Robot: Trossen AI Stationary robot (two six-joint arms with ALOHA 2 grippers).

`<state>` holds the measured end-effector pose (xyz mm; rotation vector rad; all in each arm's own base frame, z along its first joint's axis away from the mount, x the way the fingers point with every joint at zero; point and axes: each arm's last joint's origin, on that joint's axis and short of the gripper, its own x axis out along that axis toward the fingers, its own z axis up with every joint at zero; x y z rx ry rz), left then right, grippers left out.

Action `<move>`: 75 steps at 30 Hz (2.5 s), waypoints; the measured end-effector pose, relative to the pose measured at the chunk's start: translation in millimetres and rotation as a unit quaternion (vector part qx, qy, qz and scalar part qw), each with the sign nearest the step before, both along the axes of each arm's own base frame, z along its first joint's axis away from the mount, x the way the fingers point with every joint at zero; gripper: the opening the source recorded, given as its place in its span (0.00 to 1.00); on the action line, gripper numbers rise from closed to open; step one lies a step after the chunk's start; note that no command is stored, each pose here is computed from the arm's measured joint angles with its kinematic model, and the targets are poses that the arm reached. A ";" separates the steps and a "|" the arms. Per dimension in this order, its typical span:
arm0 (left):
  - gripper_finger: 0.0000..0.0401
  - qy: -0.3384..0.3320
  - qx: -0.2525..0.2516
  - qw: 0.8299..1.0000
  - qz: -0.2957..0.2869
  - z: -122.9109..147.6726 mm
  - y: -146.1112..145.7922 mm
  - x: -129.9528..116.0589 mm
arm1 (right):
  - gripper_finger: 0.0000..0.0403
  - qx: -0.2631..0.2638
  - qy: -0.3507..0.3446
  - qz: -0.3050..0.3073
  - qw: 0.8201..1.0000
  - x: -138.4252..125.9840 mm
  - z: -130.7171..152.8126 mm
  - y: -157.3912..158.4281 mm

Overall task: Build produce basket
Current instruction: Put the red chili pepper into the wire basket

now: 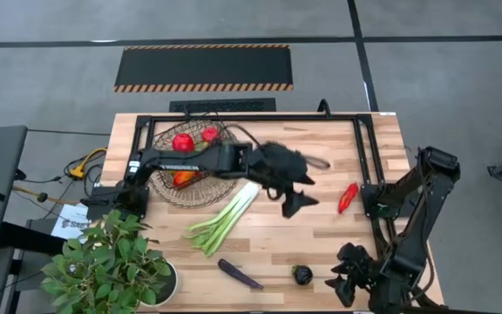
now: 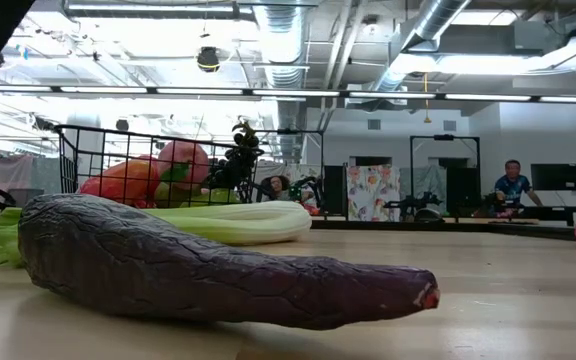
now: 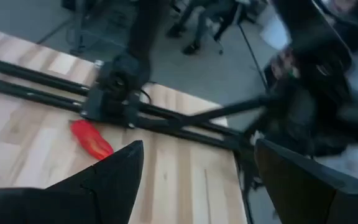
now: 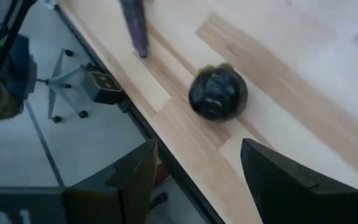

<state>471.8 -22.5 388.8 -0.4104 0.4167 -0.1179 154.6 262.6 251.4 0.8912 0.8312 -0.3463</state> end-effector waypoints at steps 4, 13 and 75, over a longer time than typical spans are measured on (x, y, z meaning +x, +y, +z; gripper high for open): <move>0.73 0.029 0.057 0.998 0.009 -5.6 -21.9 -5.8 | 0.63 -0.037 -0.015 0.040 0.998 -0.2 12.6 -10.9; 0.73 0.220 0.049 0.974 0.016 -86.6 -50.6 -14.5 | 0.63 -0.138 -0.019 0.127 0.982 15.2 27.3 -38.1; 0.73 0.167 0.053 0.983 0.061 6.0 11.9 -106.2 | 0.63 -0.119 0.275 -0.416 0.859 43.1 7.0 -201.7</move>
